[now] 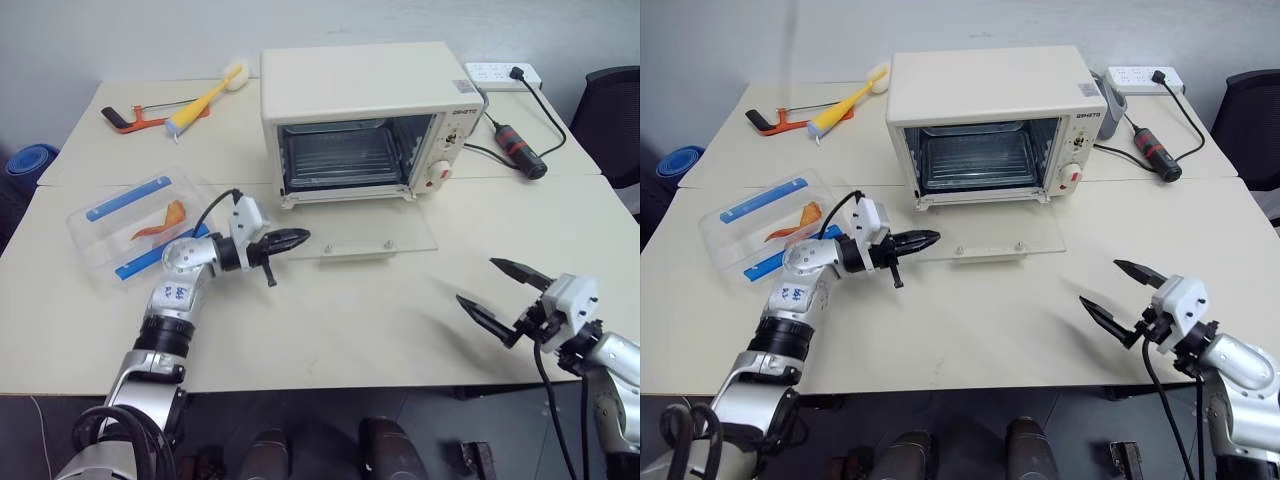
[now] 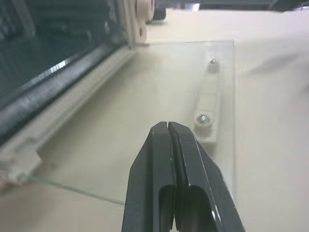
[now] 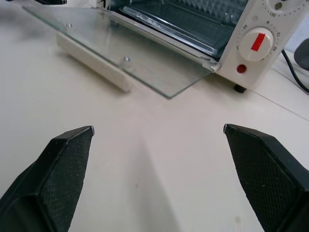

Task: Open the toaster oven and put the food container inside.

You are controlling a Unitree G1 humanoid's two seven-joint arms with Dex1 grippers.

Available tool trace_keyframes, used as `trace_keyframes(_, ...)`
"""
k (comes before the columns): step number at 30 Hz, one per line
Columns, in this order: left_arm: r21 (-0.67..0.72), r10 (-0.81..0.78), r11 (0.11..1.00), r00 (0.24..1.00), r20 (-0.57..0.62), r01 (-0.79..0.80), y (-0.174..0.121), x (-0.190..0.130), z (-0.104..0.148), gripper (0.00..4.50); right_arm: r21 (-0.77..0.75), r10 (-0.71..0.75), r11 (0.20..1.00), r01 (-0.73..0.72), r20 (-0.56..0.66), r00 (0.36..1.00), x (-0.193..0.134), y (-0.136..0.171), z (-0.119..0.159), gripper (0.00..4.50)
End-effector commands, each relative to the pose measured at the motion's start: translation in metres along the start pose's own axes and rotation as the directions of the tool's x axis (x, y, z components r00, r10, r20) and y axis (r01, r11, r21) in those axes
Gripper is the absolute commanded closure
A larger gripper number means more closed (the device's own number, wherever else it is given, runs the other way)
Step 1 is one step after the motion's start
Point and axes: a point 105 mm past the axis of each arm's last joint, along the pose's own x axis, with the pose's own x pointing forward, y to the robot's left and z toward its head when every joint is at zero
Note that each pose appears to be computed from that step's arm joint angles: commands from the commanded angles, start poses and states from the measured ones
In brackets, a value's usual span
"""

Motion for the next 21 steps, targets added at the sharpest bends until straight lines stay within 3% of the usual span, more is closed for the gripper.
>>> trace_keyframes(1, 0.037, 0.034, 0.999, 0.999, 0.009, -0.035, -0.003, -0.007, 0.014, 4.46, -0.046, 0.020, 0.999, -0.018, 0.053, 0.998, -0.001, -0.001, 0.018, 0.00)
trace_keyframes(7, -0.071, 0.154, 0.987, 0.982, 0.113, -0.147, -0.007, -0.049, 0.047, 3.09, -0.020, 0.159, 0.987, -0.158, 0.191, 0.969, 0.030, 0.020, 0.036, 0.00)
trace_keyframes(13, -0.033, 0.408, 0.913, 0.903, 0.134, -0.408, 0.003, -0.143, 0.066, 1.25, -0.043, 0.285, 0.957, -0.286, 0.310, 0.907, 0.059, 0.044, 0.056, 0.00)
trace_keyframes(17, -0.065, 0.661, 0.750, 0.750, 0.032, -0.658, 0.001, -0.237, 0.052, 0.18, -0.054, 0.301, 0.951, -0.304, 0.381, 0.874, 0.071, 0.050, 0.065, 0.00)
trace_keyframes(21, -0.079, 0.822, 0.547, 0.552, -0.140, -0.834, -0.012, -0.318, 0.018, 0.05, -0.130, 0.347, 0.938, -0.322, 0.424, 0.837, 0.080, 0.060, 0.079, 0.00)
